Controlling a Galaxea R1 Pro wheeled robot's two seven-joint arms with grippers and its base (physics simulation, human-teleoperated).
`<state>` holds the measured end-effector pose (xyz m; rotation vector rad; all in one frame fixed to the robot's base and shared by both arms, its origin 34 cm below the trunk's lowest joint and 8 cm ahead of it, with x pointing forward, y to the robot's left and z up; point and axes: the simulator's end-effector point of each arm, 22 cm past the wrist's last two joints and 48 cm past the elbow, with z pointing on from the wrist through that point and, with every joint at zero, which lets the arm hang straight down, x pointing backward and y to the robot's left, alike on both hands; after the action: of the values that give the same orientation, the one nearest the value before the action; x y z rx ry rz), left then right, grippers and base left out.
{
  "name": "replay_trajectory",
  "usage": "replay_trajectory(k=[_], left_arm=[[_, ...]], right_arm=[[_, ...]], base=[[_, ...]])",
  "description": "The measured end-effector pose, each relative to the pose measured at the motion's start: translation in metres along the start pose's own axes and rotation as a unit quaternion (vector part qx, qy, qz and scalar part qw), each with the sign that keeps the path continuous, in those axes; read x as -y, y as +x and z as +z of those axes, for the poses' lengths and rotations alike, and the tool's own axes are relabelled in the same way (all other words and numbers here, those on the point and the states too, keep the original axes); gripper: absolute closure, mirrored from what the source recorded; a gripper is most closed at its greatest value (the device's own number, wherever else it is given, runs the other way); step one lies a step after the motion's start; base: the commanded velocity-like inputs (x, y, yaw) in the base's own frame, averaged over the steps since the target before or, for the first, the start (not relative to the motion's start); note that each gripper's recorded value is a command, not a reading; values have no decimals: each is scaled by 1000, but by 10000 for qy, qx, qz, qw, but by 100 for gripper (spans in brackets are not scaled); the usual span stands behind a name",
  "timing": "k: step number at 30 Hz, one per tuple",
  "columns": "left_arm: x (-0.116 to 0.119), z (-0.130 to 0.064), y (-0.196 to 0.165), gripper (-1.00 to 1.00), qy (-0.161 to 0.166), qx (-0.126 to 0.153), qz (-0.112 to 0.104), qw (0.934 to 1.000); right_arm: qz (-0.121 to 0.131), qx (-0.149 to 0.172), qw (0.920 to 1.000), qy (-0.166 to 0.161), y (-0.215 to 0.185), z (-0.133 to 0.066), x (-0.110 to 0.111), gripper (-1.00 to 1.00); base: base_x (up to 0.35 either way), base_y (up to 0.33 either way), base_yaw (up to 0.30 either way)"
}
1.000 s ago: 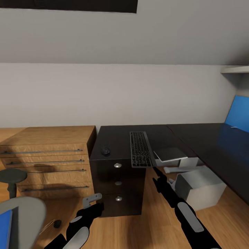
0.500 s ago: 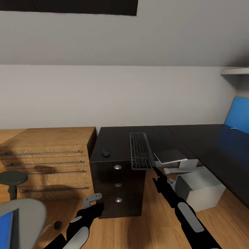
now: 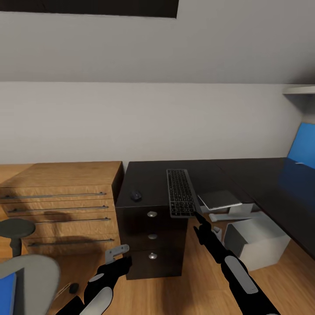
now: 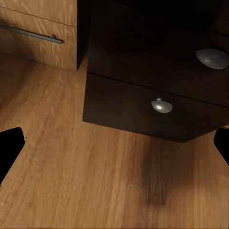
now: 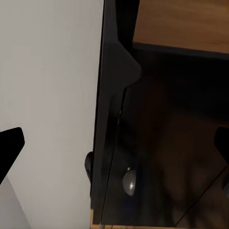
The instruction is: In the bedroom, organize the workspace by keeping the computer under the desk, ensuring the monitor is on the desk, placing the keyboard on the desk next to the monitor, placing the mouse on the desk next to the keyboard, moving the folder from the swivel chair onto the desk next to the mouse, stacking the notebook on top of the folder with the pen on top of the notebook, and positioning the swivel chair next to the desk.
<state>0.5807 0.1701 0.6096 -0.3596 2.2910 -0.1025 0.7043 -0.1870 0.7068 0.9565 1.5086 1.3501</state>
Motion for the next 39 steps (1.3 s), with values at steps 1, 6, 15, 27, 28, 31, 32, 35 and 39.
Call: replay_trajectory(k=[1,6,15,27,28,31,32,35,39], left_arm=[[0,0,0,-100,0,1,1,10000],[0,0,0,-100,-3,3,3,10000],[0,0,0,-100,0,0,0,10000],[1,0,0,-100,8,-7,-8,10000],[1,0,0,-100,6,-6,-7,10000],[2,-2,-3,-100,3,-4,-6,10000],[2,-3,-5,-100,3,-5,-5,10000],[4,-7,-10,-100,3,-4,-1,10000],[5,-10,-14,-100,3,-7,-1,10000]], right_arm=[[0,0,10000,0,0,0,0,-100],[0,-1,10000,2,0,0,0,-100],[0,-1,10000,2,0,0,0,-100],[0,-1,10000,2,0,0,0,-100],[0,-1,10000,2,0,0,0,-100],[0,-1,10000,2,-1,1,-4,-100],[0,-1,10000,2,-1,1,-6,-100],[0,-1,10000,3,-2,2,-12,-100],[1,-1,10000,4,-3,2,-18,-100]], base=[[18,16,0],[4,98,0],[0,136,0],[0,6,0],[0,0,0],[0,0,0],[0,0,0],[0,0,0],[0,0,0]])
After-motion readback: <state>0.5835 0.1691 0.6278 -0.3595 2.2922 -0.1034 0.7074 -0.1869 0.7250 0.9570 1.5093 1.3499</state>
